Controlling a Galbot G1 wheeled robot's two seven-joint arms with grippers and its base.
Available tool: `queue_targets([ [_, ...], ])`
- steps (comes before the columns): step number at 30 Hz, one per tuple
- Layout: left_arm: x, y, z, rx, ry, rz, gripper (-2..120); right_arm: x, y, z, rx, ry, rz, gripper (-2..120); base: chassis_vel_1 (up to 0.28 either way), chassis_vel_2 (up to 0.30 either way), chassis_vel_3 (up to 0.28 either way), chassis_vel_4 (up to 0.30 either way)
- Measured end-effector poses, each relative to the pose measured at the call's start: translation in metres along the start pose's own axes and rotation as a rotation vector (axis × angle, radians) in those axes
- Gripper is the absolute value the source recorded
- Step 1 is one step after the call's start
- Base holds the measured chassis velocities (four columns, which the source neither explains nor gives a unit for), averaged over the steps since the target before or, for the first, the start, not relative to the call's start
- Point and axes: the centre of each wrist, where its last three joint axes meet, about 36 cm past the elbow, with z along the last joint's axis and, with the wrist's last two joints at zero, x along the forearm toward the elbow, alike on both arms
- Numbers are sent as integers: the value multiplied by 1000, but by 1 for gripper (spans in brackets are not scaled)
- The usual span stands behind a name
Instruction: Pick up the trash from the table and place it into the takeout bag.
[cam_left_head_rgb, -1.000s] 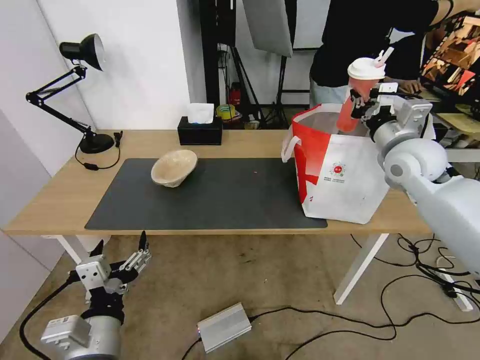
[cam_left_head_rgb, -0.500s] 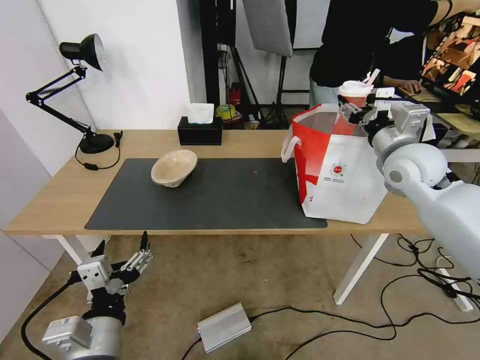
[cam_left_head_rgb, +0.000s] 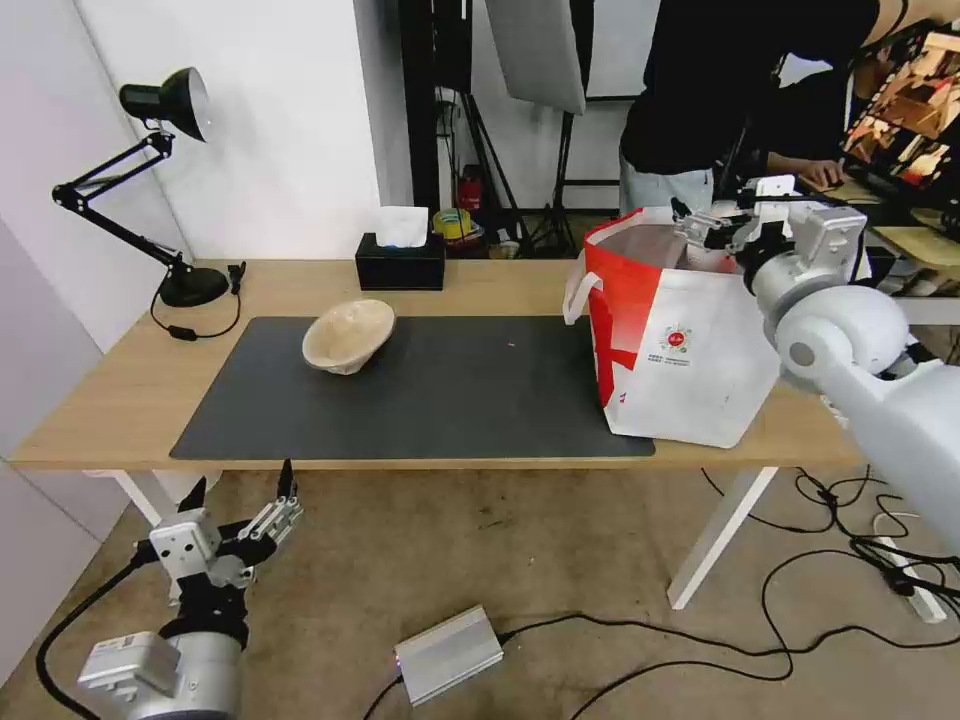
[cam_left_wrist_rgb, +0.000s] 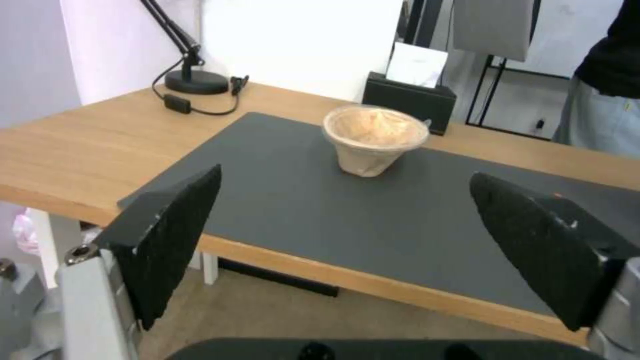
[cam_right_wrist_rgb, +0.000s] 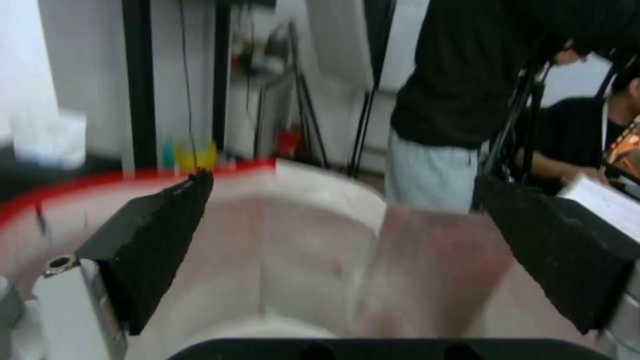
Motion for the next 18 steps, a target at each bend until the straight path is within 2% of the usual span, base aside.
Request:
queue_targets([
  [1, 0, 0, 0, 0, 0, 0, 100, 0, 0, 0, 0, 0, 0, 100, 0, 0, 0, 0],
  [3, -2, 0, 1, -2, 0, 10, 100, 9, -6, -14, 56, 78, 3, 100, 0, 0, 0, 0],
  [6, -3, 0, 2, -5, 0, 20, 100, 17, -14, -29, 96, 134, 15, 100, 0, 0, 0, 0],
  [18, -5, 0, -1, -3, -2, 44, 100, 35, -28, -45, 123, 145, 55, 100, 0, 0, 0, 0],
])
